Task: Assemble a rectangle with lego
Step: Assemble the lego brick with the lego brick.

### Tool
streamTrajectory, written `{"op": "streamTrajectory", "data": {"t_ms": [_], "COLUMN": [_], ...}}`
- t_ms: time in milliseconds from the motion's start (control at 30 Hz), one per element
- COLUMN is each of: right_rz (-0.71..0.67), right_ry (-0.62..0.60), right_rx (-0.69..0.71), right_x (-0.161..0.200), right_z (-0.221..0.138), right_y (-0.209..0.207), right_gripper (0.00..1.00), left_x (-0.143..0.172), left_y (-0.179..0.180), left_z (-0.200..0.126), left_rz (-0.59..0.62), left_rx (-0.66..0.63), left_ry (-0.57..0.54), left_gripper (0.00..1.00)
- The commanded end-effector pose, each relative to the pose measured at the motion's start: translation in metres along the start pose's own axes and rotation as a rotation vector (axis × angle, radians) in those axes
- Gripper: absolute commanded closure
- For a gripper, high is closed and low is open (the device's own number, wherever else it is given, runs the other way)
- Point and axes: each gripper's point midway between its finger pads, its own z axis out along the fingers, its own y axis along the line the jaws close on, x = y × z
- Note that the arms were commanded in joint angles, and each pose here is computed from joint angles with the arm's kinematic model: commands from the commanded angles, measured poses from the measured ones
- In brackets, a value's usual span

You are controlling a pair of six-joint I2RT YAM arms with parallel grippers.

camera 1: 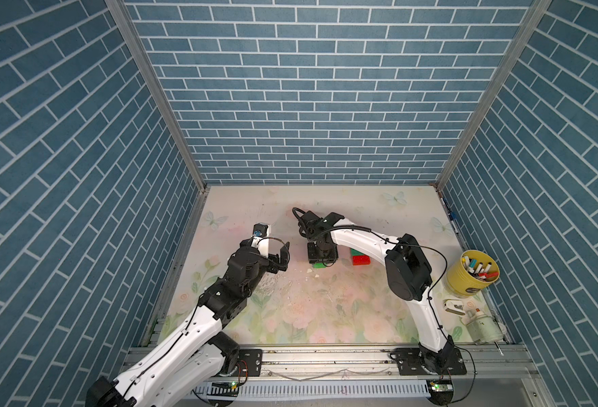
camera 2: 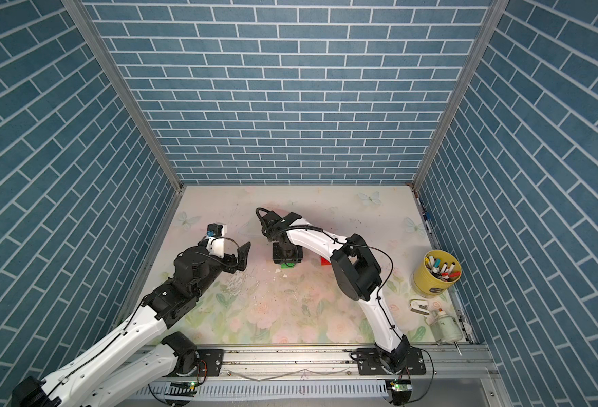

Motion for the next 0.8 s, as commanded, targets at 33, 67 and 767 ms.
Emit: {"op": "streamTrajectory", "data": {"t_ms": [33, 67, 767], "right_rz": [-0.045, -0.045, -0.042], "right_ry": [0.046, 0.04, 0.012], "right_rx": [0.091, 0.084, 0.065], "right_x": [0.011, 0.011, 0.004], "right_z": [0.022, 0.021, 0.009], "right_y": [-0.01, -0.009, -0.007], "right_gripper": [0.58, 0.58, 0.58], "left_x": [0.004, 0.004, 0.003], "left_y": [0.0, 0.0, 0.0], "left_z": [0.002, 0.002, 0.0], "left_rz": [0.005, 0.005, 0.004], "left_rx": [0.005, 0.004, 0.007], "left_ry": [-0.001, -0.001, -0.007], "left_gripper": [0.0, 0.0, 0.0]}}
